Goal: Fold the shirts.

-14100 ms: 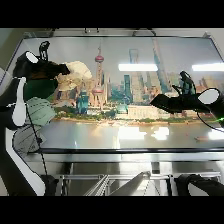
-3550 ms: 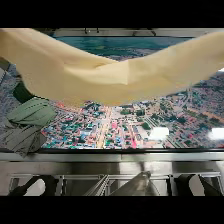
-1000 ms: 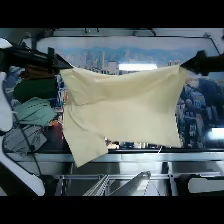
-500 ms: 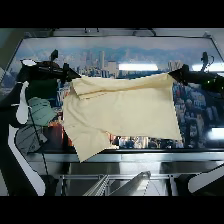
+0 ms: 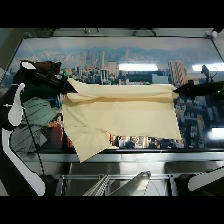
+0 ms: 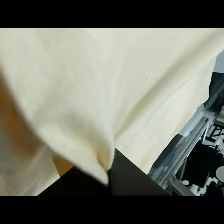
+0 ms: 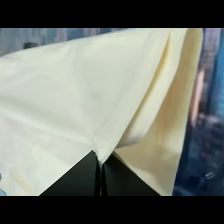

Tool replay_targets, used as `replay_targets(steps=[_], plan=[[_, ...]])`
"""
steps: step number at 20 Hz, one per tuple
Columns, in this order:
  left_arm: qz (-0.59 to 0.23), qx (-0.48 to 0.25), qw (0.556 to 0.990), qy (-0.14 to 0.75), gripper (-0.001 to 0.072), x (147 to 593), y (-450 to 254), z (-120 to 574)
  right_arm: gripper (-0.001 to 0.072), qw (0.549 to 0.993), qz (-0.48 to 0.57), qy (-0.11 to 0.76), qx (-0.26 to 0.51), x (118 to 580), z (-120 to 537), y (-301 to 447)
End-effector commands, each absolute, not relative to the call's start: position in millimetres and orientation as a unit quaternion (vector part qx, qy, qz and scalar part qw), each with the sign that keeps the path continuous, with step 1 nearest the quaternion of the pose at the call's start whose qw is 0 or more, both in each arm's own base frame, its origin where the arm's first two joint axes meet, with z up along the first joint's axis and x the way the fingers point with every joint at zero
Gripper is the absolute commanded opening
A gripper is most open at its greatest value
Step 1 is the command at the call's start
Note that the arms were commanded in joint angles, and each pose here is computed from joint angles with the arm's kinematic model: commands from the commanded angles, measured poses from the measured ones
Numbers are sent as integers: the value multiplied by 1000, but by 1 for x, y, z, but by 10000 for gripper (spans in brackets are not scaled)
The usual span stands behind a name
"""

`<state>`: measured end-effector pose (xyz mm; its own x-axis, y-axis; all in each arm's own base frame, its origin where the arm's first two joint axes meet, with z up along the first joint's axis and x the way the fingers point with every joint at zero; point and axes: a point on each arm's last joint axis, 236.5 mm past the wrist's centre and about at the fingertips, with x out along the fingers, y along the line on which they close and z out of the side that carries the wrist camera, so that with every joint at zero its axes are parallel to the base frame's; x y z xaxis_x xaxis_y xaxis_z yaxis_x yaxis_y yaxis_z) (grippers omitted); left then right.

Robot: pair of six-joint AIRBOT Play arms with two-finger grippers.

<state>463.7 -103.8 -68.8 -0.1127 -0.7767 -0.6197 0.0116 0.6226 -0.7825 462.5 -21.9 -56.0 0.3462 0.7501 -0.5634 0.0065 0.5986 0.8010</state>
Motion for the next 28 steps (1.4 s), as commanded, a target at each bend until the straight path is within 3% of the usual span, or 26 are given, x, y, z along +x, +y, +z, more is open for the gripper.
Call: replay_targets(steps=[1, 4, 5, 6, 7, 9, 13, 14, 16, 17, 19, 23, 25, 28], plan=[[-306, -283, 583, 698, 7, 445, -100, -94, 14, 726, 245, 537, 354, 447, -78, -25], [-318, -283, 567, 706, 39, 436, -102, -88, 16, 726, 245, 537, 354, 447, -78, -23], [-317, -284, 561, 710, 230, 435, -102, -84, 71, 724, 242, 538, 358, 447, -78, -23], [-311, -289, 557, 714, 341, 436, -100, -78, 272, 721, 239, 540, 363, 447, -78, -23], [-309, -292, 554, 716, 348, 437, -97, -71, 312, 717, 235, 546, 364, 444, -77, -25], [-308, -292, 548, 721, 348, 437, -88, -49, 312, 716, 222, 559, 355, 434, -70, -36], [-279, -275, 596, 701, 349, 437, -50, -3, 325, 737, 153, 575, 320, 403, -36, -88], [-248, -264, 603, 711, 391, 425, -32, 0, 326, 736, 129, 587, 311, 387, -33, -101], [-188, -258, 608, 727, 648, 395, -2, -1, 326, 727, 94, 604, 314, 350, -35, -111], [-172, -271, 611, 724, 659, 382, 4, -2, 331, 721, 83, 605, 328, 334, -39, -107], [-169, -294, 608, 717, 659, 351, 0, -7, 532, 703, 51, 610, 363, 300, -62, -93], [-188, -308, 595, 719, 658, 293, -24, -25, 530, 627, 58, 663, 405, 235, -115, -43], [-193, -305, 595, 718, 658, 274, -32, -30, 472, 615, 86, 660, 422, 229, -121, -23], [-197, -303, 593, 720, 657, 254, -41, -33, 461, 608, 127, 643, 449, 241, -125, -2]])
